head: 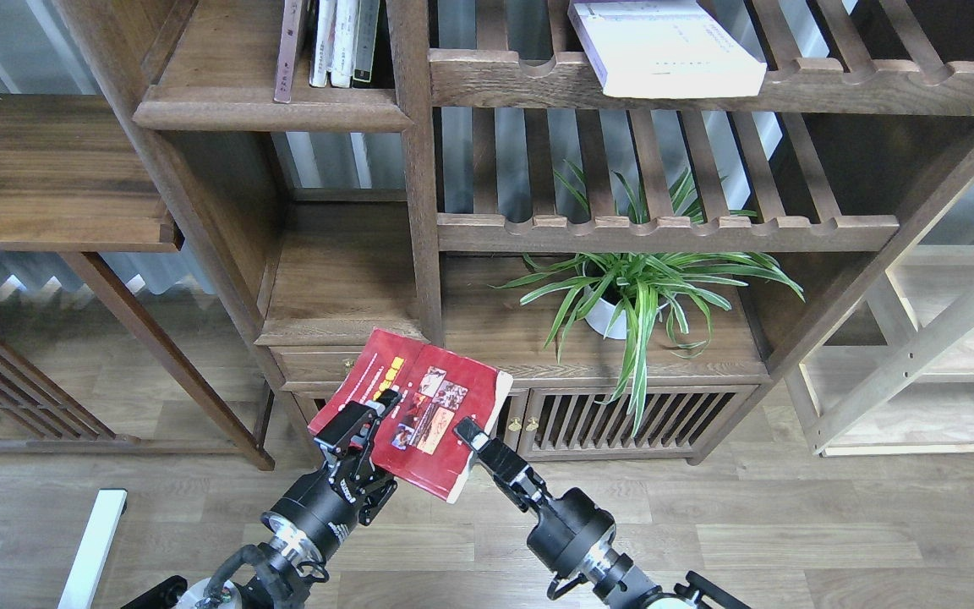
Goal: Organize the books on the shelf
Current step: 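Pinch the red book's lower edge between both grippers and hold it, then grip the red book with the left gripper and release the right gripper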
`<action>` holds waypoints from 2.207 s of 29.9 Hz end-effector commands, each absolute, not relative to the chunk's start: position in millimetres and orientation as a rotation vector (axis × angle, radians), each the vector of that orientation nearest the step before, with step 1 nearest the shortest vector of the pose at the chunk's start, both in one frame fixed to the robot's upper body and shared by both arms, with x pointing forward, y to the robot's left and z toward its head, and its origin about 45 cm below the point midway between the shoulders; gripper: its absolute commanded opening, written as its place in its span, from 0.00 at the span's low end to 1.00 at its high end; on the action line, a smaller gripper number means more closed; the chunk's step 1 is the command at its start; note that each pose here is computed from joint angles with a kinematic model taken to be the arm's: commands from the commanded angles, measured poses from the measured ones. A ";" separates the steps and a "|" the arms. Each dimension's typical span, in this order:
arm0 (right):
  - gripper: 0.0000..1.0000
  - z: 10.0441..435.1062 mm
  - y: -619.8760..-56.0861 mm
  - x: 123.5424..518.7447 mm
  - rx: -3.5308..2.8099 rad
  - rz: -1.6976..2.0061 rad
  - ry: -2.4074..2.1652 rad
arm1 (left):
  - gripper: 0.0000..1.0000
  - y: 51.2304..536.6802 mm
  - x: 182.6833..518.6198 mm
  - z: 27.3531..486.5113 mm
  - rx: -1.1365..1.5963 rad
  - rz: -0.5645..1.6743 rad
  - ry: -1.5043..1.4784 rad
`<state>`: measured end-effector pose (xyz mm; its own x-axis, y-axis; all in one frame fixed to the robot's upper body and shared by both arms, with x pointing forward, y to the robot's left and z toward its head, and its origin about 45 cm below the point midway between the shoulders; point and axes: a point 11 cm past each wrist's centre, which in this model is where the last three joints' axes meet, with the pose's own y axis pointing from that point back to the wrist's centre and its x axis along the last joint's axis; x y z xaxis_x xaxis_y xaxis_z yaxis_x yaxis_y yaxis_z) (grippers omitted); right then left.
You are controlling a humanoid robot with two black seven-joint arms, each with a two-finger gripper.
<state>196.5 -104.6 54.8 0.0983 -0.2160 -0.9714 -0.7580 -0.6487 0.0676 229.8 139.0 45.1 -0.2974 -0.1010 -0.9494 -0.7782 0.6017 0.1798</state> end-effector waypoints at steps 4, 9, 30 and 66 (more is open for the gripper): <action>0.10 53.8 -103.4 194.4 -1.936 1.583 0.948 | 0.55 139.6 227.4 45.6 -0.685 0.789 1.745; 0.10 51.8 -102.9 190.2 -1.953 1.588 0.950 | 0.12 143.0 220.7 39.5 -0.682 0.810 1.757; 0.49 44.8 -103.9 183.5 -1.972 1.606 0.965 | 0.02 155.8 219.6 40.3 -0.616 0.822 1.701; 0.99 29.3 -198.8 231.2 -1.685 1.482 1.261 | 0.03 217.1 255.2 57.7 -0.730 0.954 1.539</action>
